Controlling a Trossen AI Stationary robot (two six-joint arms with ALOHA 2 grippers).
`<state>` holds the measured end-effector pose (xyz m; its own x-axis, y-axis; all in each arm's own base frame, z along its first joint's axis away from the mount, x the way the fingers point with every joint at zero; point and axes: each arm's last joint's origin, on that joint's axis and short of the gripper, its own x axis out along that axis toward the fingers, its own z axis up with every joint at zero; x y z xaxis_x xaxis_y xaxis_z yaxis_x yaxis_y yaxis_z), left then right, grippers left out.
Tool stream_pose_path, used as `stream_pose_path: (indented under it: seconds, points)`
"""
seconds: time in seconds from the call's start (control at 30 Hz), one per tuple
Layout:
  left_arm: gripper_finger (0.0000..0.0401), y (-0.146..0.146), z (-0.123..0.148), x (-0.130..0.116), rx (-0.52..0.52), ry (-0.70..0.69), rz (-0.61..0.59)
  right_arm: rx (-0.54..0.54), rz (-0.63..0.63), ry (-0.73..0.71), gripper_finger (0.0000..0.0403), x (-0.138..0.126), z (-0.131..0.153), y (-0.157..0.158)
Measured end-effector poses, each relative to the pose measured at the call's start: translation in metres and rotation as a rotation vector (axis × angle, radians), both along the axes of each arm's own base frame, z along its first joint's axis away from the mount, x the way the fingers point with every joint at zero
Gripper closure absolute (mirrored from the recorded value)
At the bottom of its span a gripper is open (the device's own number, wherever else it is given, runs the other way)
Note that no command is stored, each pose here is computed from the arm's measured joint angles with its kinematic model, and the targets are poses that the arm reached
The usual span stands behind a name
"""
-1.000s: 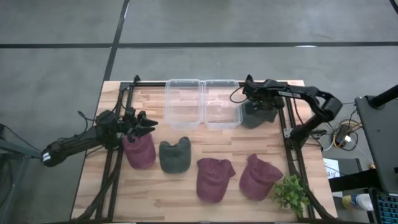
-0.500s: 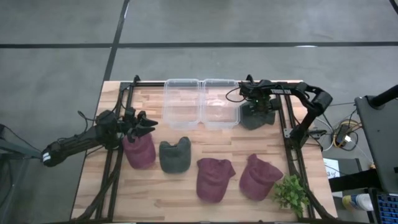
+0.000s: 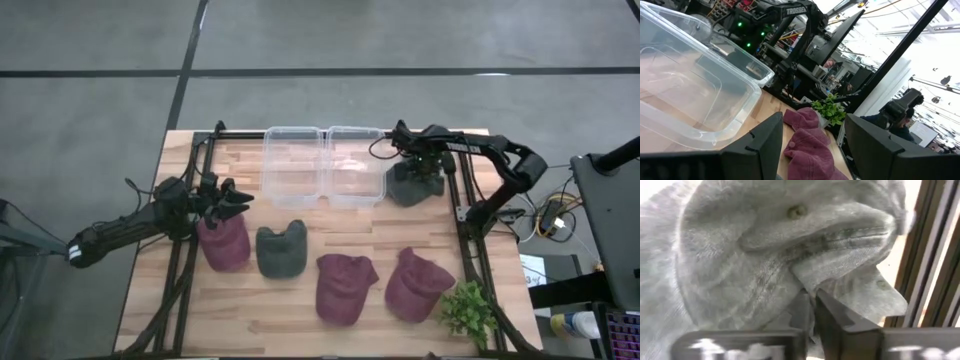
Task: Pick & Place hat
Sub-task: Put the top black cap into the right transparent bin
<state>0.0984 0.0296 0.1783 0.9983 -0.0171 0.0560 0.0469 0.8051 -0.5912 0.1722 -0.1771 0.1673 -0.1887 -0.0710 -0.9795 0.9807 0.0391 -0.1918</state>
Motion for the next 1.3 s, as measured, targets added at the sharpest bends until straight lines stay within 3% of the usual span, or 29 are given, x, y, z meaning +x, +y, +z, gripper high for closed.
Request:
stream_pose_path:
  seconds: [0.47,0.87,1.3]
  points:
    - [0.0195,0.000,0.000,0.000,0.000,0.000,0.000,-0.193,-0.026,-0.043,0.0394,-0.038,0.079,0.033]
    - [0.0195,0.000,0.000,0.000,0.000,0.000,0.000,-0.449,-0.036,-0.342,0.0394,-0.077,0.168,0.072]
    - [0.0195,0.000,0.000,0.000,0.000,0.000,0.000,-0.667,0.123,-0.759,0.0394,-0.089,0.264,0.092]
